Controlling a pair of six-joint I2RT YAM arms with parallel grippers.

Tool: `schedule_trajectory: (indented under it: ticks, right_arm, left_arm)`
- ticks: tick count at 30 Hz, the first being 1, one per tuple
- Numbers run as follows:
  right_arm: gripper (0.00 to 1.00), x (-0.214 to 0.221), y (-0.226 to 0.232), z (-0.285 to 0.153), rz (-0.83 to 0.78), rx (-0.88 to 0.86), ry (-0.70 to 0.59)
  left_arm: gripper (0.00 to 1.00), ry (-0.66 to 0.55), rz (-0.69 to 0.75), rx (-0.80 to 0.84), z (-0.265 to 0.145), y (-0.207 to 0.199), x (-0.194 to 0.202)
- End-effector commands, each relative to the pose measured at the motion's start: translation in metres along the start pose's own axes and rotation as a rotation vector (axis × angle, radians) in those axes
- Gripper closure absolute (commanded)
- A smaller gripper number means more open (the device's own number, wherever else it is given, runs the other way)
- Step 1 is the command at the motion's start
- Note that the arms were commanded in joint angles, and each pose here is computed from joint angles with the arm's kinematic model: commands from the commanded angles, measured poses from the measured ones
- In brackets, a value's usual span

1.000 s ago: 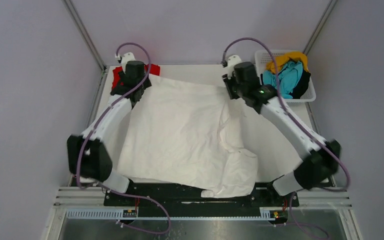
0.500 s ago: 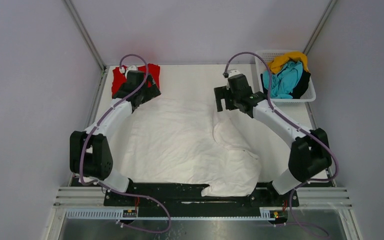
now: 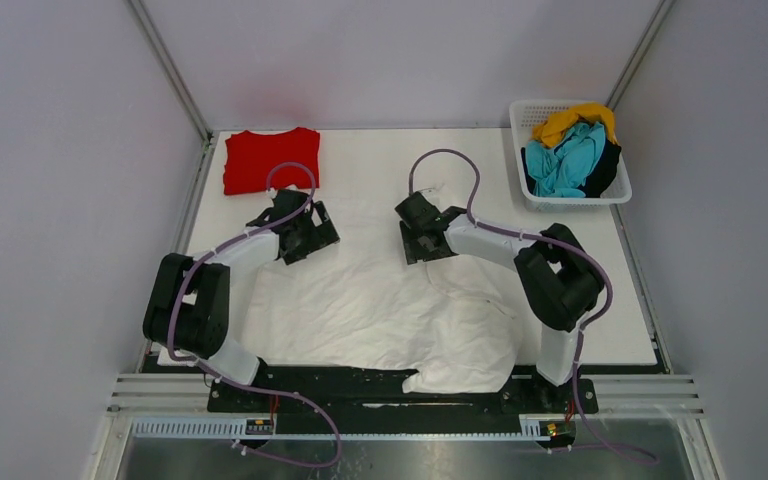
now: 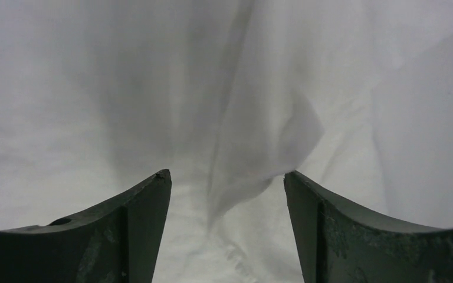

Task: Fold and stack the t-shirts
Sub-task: Flatten out the tshirt

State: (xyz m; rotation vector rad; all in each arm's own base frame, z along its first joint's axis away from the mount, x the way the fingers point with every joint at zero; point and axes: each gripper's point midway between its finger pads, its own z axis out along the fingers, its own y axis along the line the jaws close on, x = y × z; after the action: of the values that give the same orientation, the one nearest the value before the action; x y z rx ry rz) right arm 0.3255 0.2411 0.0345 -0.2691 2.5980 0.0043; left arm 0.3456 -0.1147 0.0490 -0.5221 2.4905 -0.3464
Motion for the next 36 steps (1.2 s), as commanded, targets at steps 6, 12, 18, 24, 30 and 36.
schedule_trajectory:
  ticks: [6,12,18,24,30,36]
  right_arm:
    - [0.65,-0.019,-0.056,0.005,0.064,0.284,-0.061]
    - [0.91,-0.039,-0.098,0.002,0.101,0.318,-0.036]
    - [0.87,-0.096,-0.173,-0.008,-0.034,0.367,-0.074]
    - [0.32,-0.144,-0.211,-0.019,-0.192,0.507,-0.058]
    - [0.11,-0.141,-0.191,-0.053,-0.038,0.391,-0.153]
    - [0.00,-0.079,-0.107,-0.064,0.190,-0.057,-0.132]
  left_arm:
    - [0.01,0.031,-0.082,0.020,0.024,0.016,-0.004]
    - [0.01,-0.025,-0.080,-0.129,0.018,0.046,-0.018]
    - [0.01,-0.026,-0.084,-0.166,0.018,0.052,-0.023]
    - [0.01,-0.036,-0.086,-0.161,0.017,0.047,-0.032]
    - [0.01,-0.059,-0.097,-0.115,0.004,0.036,-0.040]
    - [0.01,-0.063,-0.102,-0.017,-0.012,0.016,-0.038]
